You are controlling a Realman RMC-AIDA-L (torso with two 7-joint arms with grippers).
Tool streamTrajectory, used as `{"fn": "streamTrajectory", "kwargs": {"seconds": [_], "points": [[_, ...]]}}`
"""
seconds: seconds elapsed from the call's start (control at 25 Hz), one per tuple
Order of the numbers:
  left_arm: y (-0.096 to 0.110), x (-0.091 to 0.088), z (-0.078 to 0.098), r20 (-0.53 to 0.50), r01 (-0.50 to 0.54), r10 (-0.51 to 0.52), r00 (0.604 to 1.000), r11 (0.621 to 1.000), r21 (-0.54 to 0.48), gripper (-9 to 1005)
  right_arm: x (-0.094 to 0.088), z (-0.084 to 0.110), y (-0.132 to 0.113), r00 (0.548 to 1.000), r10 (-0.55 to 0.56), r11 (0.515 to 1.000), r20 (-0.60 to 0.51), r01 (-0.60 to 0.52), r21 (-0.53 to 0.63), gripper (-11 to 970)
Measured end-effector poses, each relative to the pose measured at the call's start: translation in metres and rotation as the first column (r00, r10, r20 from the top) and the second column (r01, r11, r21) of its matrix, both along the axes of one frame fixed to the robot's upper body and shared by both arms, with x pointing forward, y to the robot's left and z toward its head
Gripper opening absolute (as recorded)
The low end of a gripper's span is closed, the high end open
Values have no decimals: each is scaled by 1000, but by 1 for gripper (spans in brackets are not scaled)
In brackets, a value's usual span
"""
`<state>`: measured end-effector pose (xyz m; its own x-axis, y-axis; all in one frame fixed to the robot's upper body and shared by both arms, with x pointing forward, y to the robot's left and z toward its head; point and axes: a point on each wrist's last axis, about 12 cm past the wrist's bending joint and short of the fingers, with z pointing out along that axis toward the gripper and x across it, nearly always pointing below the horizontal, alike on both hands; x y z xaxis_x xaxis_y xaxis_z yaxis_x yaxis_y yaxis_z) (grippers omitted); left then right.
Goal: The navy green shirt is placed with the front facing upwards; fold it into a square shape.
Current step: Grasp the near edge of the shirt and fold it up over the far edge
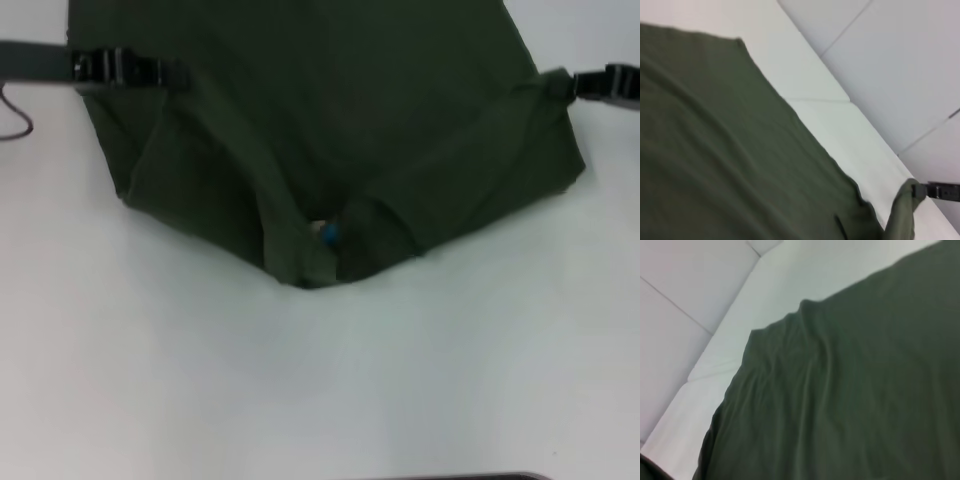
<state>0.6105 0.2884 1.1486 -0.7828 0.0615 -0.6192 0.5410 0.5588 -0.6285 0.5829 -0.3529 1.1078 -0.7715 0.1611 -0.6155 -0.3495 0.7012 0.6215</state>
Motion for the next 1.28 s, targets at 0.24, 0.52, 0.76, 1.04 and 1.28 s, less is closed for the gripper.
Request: {"fn": "streamTrajectory", "kwargs": {"seconds": [0.24, 0.52, 0.76, 1.04, 1.28], "points": [[-8, 15, 9, 47, -49, 50, 998, 999, -18, -1, 22, 12, 9, 999, -8, 999, 37, 10, -42, 36], [-9, 26, 14, 91, -121, 126, 988, 991, -56, -1, 40, 20, 17, 998, -25, 995, 64, 31, -92, 36], [-8, 34, 10, 107, -199, 204, 973, 978, -54, -2, 53, 28, 21, 994, -49, 991, 96, 61, -122, 36], [-7, 40, 8, 122, -257, 260, 958, 966, -40, -2, 69, 36, 30, 991, -57, 982, 122, 78, -174, 35], [-10, 44, 3, 133, -307, 309, 942, 951, -33, -2, 76, 34, 35, 987, -79, 971, 137, 107, -214, 35]]}}
